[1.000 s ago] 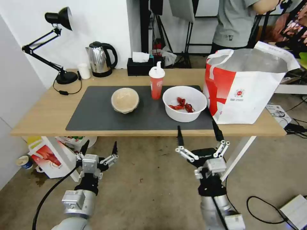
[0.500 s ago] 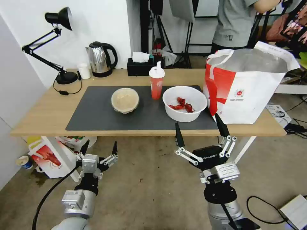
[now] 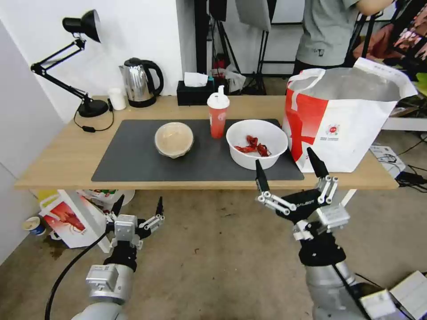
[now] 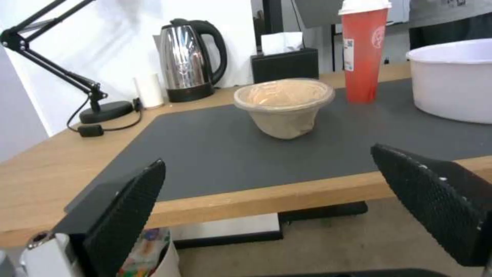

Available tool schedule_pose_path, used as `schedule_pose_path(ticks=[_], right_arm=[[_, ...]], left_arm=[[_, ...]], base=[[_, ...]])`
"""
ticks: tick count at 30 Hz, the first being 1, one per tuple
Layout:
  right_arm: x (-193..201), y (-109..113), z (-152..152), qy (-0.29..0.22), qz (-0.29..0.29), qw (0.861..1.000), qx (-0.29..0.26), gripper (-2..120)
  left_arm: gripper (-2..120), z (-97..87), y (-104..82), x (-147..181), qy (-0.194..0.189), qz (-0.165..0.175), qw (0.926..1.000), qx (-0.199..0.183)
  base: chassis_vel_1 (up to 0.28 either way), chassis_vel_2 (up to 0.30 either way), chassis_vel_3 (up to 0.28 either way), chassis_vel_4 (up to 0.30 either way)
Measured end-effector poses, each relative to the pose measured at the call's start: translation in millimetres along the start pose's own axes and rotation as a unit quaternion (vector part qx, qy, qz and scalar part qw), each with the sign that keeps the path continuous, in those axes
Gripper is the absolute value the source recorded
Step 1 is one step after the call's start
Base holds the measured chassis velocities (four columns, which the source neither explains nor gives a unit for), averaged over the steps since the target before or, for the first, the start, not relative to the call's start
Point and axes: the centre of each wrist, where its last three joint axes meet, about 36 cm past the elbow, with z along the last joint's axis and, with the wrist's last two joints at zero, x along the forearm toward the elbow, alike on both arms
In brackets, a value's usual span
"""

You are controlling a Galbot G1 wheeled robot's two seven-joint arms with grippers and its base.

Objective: Pick up the trash from the table and place it into the takeout bag.

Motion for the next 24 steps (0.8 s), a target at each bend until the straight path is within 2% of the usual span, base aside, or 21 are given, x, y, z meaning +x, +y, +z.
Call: schedule_pose_path(ticks=[1,5,6,8,18,24], right_arm=[[0,0,0,0.0,0.0,1.0,0.0,100],[-12,-35,-8,0.03,-0.025,0.999,0.006,100],[-12,-35,-8,0.03,-0.025,0.999,0.006,100],[-26,-56,-19,0.035,-0.054,0.998,0.014,100],[-54,-74,-38,0.033,-0.097,0.994,0.038,100],[-87,-88,-68,0.035,-0.143,0.986,0.08,100]], left_arm=[[100,0.0,0.0,0,0.0,0.0,1.0,0.0],[100,0.0,0.0,0,0.0,0.0,1.0,0.0],[100,0.0,0.0,0,0.0,0.0,1.0,0.0],[100,0.0,0.0,0,0.0,0.0,1.0,0.0],[100,0.0,0.0,0,0.0,0.0,1.0,0.0],[100,0.0,0.0,0,0.0,0.0,1.0,0.0]], base=[[0.0,0.0,0.0,0.0],[0.0,0.0,0.0,0.0],[0.0,0.0,0.0,0.0],[0.0,0.0,0.0,0.0],[0.0,0.0,0.0,0.0],[0.0,0.0,0.0,0.0]])
